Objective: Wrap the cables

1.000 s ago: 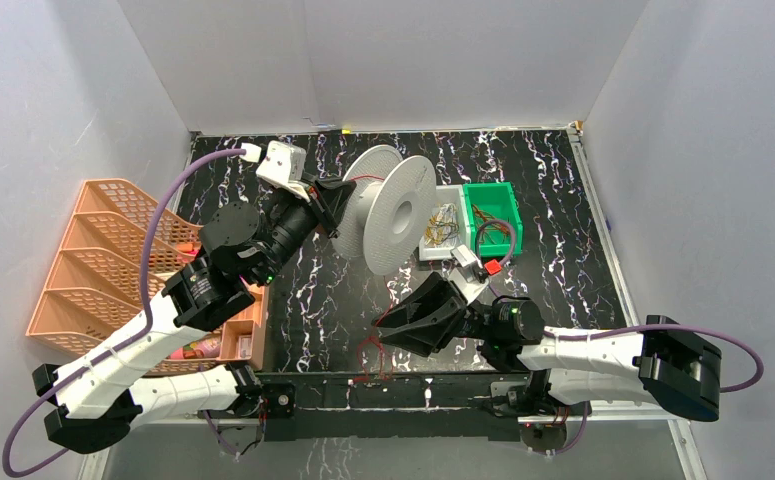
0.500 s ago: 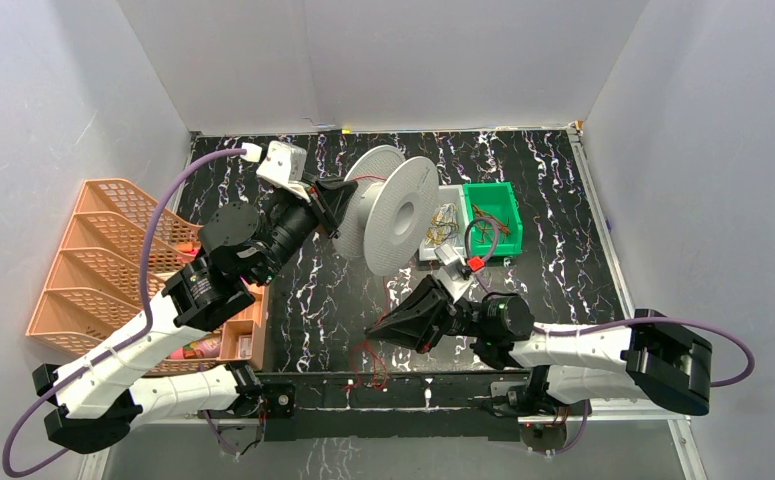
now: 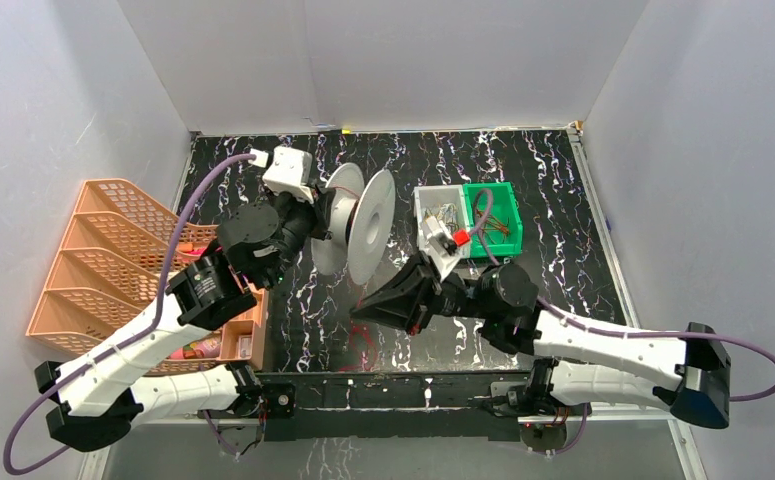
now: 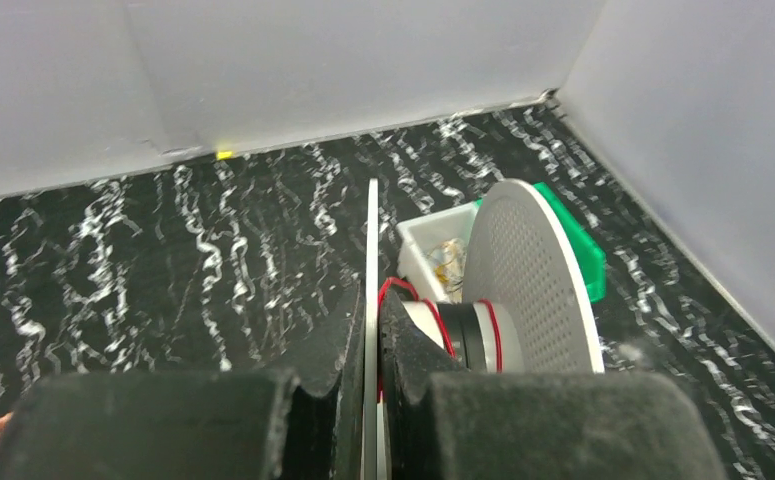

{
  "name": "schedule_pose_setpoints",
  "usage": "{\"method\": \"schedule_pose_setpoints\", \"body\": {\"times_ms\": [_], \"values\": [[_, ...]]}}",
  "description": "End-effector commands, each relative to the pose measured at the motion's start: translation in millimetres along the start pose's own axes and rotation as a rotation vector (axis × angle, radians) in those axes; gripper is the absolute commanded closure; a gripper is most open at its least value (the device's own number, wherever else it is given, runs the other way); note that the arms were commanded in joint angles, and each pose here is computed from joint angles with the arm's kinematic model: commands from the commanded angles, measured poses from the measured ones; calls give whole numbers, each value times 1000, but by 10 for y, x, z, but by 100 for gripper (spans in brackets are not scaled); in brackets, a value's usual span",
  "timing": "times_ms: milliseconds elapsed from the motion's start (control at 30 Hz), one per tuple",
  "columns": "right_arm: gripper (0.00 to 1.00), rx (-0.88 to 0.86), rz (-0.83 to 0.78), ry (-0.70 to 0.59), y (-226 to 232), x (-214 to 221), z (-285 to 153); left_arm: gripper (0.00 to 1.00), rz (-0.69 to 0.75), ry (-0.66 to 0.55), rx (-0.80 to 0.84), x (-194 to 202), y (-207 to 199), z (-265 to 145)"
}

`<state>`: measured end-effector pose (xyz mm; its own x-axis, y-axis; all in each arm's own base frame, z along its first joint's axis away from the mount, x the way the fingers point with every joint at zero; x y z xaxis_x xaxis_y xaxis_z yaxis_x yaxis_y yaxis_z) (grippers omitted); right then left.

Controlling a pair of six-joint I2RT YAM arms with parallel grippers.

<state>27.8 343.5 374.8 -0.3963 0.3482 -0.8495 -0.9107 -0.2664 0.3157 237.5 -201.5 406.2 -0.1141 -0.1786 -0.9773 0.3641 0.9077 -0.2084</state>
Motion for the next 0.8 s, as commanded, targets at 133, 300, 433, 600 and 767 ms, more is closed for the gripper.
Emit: {"method": "schedule_pose_setpoints", "body": {"times_ms": [133, 300, 433, 600, 767], "values": [[100, 190, -64, 216, -121, -304, 226, 100, 129, 80, -159, 291, 262, 68], [100, 247, -103, 256, -198, -433, 315, 100, 191, 142, -161, 495, 267, 115], [100, 282, -144, 254, -243, -546, 354, 100, 223, 178, -151, 617, 277, 113], [100, 384, -227, 260, -349, -724, 283, 100, 247, 209, -85, 705, 238, 50], [100, 506, -317, 333, -510, -758, 72, 100, 262, 267, 100, 788, 32, -85]]}}
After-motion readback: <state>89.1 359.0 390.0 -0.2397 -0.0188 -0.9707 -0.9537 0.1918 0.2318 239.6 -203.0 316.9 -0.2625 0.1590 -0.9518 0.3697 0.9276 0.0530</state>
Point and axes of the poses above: each gripper's point midway between its finger pads, its own z axis out along the fingers, its own y axis along the line the jaws close on, x = y × z, the point moved 1 cm from there along -z, back along the fingers, and after that the axes turned 5 degrees about -z, right-handed, at the moved point
